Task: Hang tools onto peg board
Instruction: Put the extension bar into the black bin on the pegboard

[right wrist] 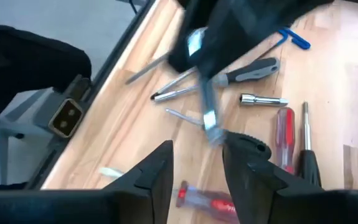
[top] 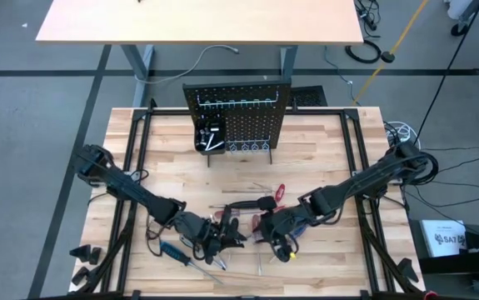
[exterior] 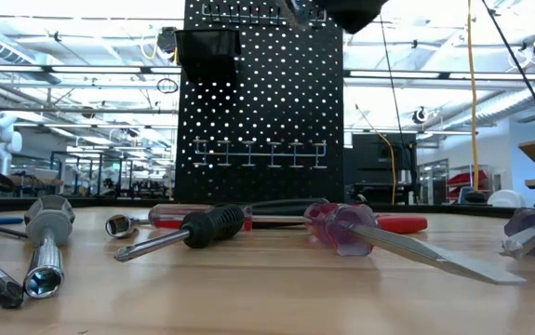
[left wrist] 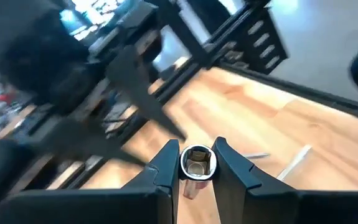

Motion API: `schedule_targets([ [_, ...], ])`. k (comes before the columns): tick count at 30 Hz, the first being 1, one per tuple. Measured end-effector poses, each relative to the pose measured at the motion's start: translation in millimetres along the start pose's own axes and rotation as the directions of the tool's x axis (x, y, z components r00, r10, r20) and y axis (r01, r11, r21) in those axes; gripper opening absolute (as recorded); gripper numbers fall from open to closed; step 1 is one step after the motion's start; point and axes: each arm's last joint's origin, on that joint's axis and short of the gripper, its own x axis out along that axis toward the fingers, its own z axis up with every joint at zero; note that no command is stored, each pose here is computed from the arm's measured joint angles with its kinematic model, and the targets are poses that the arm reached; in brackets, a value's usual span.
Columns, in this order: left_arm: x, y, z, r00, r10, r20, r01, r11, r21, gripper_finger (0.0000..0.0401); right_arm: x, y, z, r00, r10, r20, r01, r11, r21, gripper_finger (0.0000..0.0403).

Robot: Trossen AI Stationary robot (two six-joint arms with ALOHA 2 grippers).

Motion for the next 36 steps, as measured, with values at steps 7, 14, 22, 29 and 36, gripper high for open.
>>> schedule_targets([
  [7,-39.1,28.4,23.9,0.967,0.225,-0.118,-0.239,0.962,-0.128,0.0063,-21.7,3.7,-27.1,0.988,-0.130,0.084,0.131,0.991,-0.005,0.0132],
  [14,-83.0,74.8,39.0,0.824,0.528,-0.206,-0.567,0.769,-0.296,0.0063,-34.3,-4.4,-55.1,0.973,-0.168,0.156,0.163,0.986,0.046,0.0132],
  [22,-113.6,109.2,37.3,0.665,0.686,-0.296,-0.745,0.580,-0.330,0.0063,-40.0,-9.5,-60.4,0.968,-0.180,0.175,0.167,0.982,0.085,0.0132],
  [29,-122.5,131.5,26.2,0.581,0.739,-0.340,-0.813,0.515,-0.270,0.0063,-40.0,-9.5,-60.5,0.968,-0.179,0.174,0.166,0.982,0.085,0.0132],
  [36,-125.2,151.7,8.2,0.560,0.745,-0.361,-0.825,0.464,-0.323,0.0063,-40.0,-9.5,-60.4,0.968,-0.179,0.175,0.166,0.983,0.083,0.0132],
])
